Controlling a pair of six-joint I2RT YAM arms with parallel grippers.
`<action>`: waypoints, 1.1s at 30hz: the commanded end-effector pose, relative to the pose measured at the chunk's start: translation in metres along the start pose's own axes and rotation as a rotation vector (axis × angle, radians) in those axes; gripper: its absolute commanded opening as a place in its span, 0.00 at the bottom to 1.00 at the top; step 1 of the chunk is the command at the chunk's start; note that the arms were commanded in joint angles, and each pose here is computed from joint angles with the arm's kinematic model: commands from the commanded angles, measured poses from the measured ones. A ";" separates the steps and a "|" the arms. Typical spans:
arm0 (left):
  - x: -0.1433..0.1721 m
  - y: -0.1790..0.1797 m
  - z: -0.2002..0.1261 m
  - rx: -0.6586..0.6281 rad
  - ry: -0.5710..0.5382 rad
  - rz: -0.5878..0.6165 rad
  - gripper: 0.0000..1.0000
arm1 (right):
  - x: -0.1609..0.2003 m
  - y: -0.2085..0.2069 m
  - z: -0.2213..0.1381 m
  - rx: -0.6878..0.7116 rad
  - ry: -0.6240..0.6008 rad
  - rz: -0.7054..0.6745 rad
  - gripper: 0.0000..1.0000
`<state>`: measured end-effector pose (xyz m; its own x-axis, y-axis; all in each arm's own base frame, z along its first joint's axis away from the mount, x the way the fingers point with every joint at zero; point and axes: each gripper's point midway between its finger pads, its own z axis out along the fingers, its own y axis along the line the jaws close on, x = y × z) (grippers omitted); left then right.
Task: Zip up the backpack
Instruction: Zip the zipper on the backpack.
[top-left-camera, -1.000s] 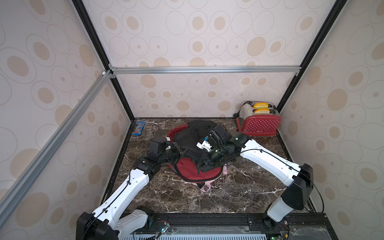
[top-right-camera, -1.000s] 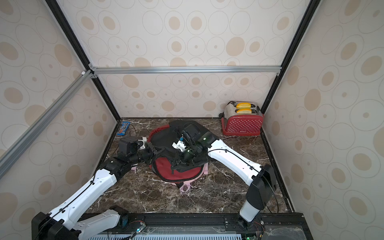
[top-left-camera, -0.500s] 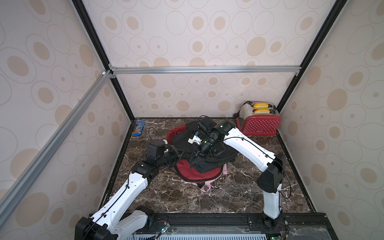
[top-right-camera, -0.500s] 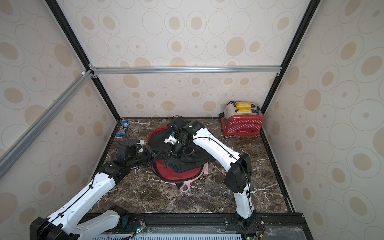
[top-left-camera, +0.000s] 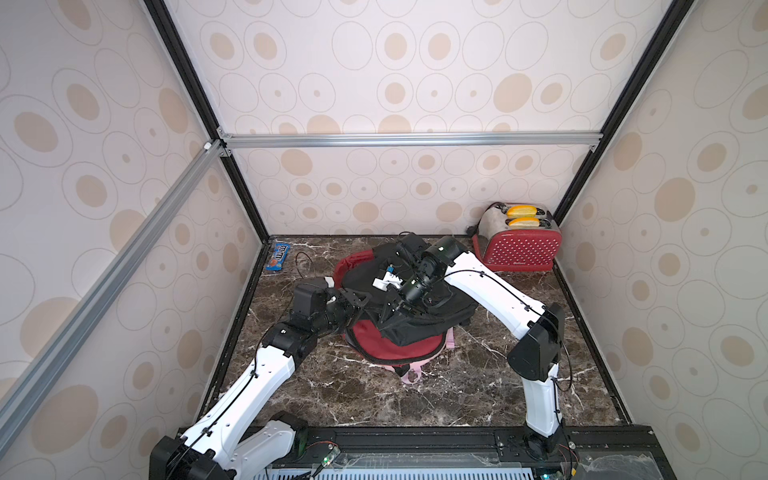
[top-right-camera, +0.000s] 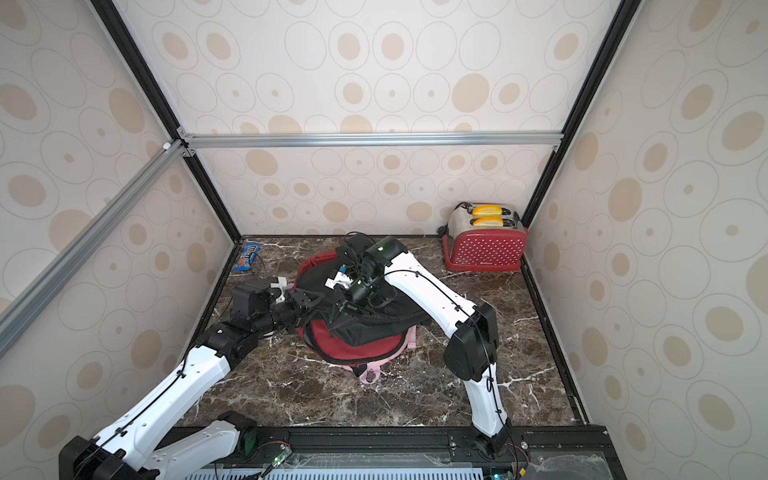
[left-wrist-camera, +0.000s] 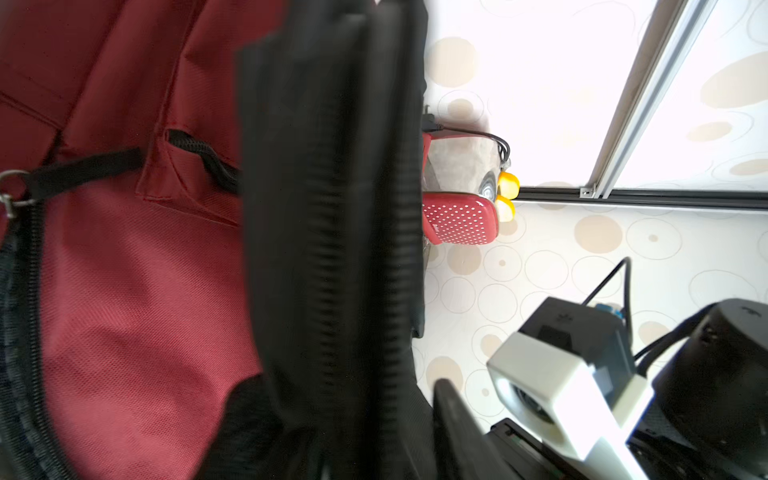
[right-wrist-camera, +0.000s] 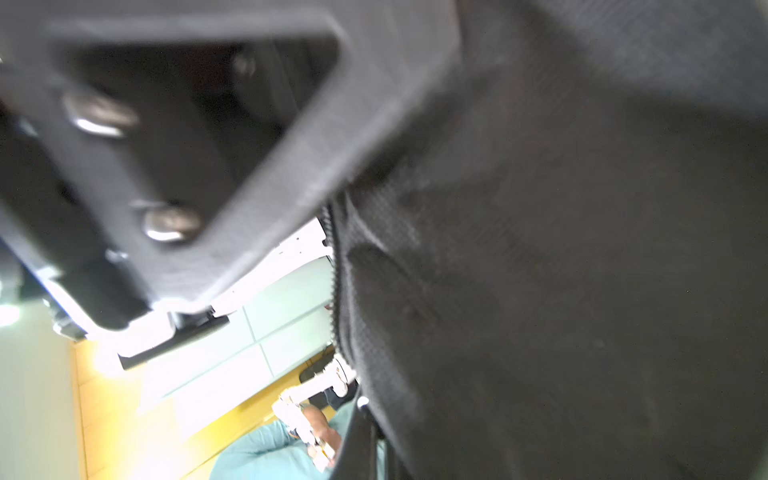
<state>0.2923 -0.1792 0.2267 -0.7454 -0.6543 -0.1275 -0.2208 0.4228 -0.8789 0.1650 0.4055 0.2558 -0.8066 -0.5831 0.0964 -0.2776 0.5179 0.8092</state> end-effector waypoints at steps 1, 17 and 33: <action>-0.004 -0.018 -0.011 0.007 0.005 0.090 0.60 | 0.025 -0.003 -0.006 0.020 0.025 -0.049 0.00; -0.004 0.022 -0.021 -0.388 0.160 0.187 0.61 | 0.043 -0.016 -0.017 0.047 0.022 -0.026 0.00; 0.005 0.007 -0.013 -0.328 0.232 0.157 0.55 | 0.044 -0.018 -0.020 0.085 0.057 -0.051 0.00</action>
<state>0.2803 -0.1733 0.2136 -0.8980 -0.4305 -0.0908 -0.2719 0.7055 -0.6545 0.1509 0.3616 0.2490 -0.7765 -0.6242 0.0866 -0.3601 0.5522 0.7520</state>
